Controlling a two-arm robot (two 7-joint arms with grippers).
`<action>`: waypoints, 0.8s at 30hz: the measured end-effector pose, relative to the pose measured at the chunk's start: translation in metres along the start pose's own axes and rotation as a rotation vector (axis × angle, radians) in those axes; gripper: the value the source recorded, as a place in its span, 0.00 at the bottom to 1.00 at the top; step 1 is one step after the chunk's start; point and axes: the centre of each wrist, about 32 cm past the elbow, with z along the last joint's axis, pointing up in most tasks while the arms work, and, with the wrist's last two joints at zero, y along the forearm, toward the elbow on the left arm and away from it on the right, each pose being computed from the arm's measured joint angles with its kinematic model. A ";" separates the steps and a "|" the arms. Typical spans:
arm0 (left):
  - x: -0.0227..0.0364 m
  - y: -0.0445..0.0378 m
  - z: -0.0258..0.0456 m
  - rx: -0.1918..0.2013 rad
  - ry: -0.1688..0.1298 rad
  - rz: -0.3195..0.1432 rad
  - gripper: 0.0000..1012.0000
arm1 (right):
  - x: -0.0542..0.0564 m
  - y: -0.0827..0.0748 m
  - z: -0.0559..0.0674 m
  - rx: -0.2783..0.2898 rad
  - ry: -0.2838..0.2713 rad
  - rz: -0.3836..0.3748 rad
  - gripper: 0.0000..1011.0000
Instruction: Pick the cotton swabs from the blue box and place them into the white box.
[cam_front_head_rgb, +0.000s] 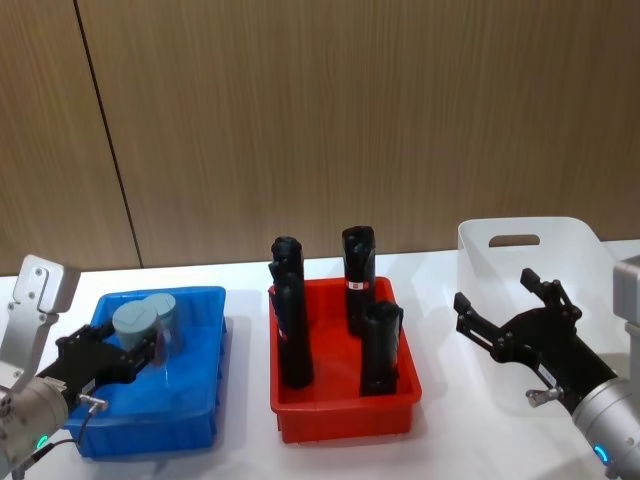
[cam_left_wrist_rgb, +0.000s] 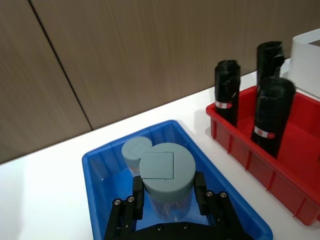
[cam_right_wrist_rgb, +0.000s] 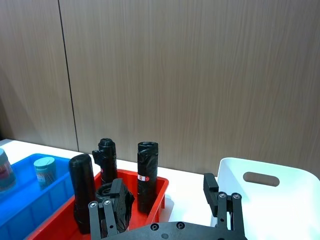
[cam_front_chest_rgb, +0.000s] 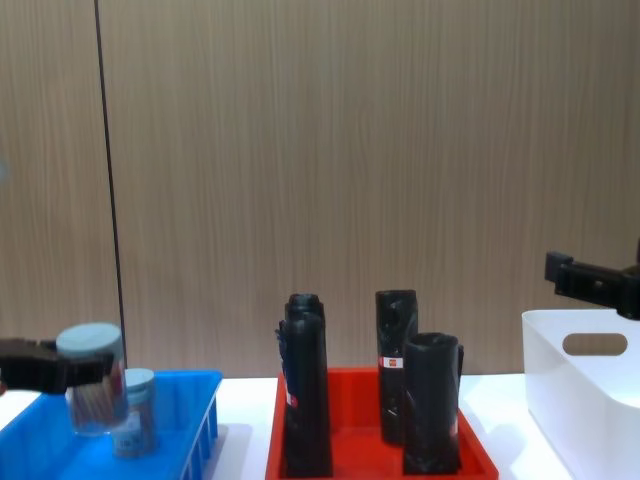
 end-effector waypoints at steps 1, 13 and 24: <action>0.0002 0.0006 0.0007 -0.005 -0.005 -0.005 0.60 | 0.000 0.000 0.000 0.000 0.000 0.000 0.99; 0.0142 0.0164 0.0150 -0.081 -0.096 -0.140 0.60 | 0.000 0.000 0.000 0.000 0.000 0.000 0.99; 0.0331 0.0224 0.0192 -0.126 -0.118 -0.298 0.60 | 0.000 0.000 0.000 0.000 0.000 0.000 0.99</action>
